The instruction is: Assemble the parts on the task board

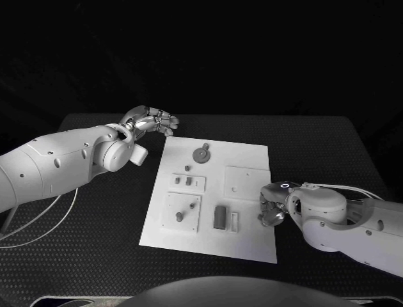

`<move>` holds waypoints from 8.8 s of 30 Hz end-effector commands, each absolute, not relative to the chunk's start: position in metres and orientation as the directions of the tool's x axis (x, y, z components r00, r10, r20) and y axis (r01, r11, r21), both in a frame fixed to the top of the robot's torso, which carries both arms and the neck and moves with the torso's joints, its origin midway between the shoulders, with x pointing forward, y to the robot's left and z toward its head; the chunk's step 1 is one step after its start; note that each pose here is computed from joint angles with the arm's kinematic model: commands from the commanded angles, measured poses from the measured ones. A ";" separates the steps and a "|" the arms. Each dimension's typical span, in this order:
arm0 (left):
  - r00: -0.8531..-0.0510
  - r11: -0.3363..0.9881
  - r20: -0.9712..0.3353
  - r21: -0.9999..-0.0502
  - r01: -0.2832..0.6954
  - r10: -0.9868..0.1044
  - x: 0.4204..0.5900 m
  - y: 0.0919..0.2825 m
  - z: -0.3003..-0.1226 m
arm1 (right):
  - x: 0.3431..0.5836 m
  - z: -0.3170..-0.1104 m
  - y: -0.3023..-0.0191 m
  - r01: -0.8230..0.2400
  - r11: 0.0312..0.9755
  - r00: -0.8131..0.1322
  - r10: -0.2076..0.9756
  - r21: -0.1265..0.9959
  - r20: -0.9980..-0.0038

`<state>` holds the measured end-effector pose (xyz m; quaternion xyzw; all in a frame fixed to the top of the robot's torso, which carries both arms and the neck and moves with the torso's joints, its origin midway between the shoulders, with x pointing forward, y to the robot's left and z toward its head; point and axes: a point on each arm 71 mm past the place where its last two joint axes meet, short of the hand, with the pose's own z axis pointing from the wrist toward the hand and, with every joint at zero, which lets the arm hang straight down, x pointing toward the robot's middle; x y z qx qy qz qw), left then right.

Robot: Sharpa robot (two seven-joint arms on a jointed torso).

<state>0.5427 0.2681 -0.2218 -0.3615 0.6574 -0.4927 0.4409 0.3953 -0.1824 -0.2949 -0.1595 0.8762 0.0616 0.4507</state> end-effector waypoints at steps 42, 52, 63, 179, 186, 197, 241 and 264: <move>-0.365 0.248 -0.218 -0.968 -0.037 -0.905 0.542 0.265 -0.220 | 0.396 -0.299 -0.167 0.148 0.883 -0.718 0.406 0.446 -0.565; -0.367 0.248 -0.218 -0.968 -0.037 -0.904 0.542 0.264 -0.220 | 0.394 -0.303 -0.157 0.152 0.875 -0.738 0.409 0.459 -0.537; -0.367 0.248 -0.218 -0.968 -0.037 -0.904 0.542 0.264 -0.220 | 0.389 -0.307 -0.154 0.153 0.876 -0.756 0.402 0.458 -0.516; -0.362 0.253 -0.222 -0.967 -0.039 -0.905 0.542 0.267 -0.221 | 0.393 -0.304 -0.161 -0.413 0.770 -0.577 0.192 0.487 -0.793; -0.362 0.253 -0.222 -0.967 -0.040 -0.905 0.542 0.268 -0.221 | 0.394 -0.304 -0.162 -0.415 0.776 -0.562 0.192 0.475 -0.804; -0.360 0.254 -0.223 -0.966 -0.040 -0.906 0.542 0.268 -0.221 | 0.393 -0.307 -0.159 -0.423 0.775 -0.566 0.178 0.469 -0.805; -0.361 0.260 -0.228 -0.965 -0.042 -0.904 0.542 0.268 -0.221 | 0.394 -0.307 -0.157 -0.462 0.774 -0.438 0.224 0.433 -0.870; -0.362 0.262 -0.229 -0.964 -0.044 -0.904 0.542 0.269 -0.221 | 0.397 -0.308 -0.165 -0.435 0.796 -0.422 0.233 0.421 -0.876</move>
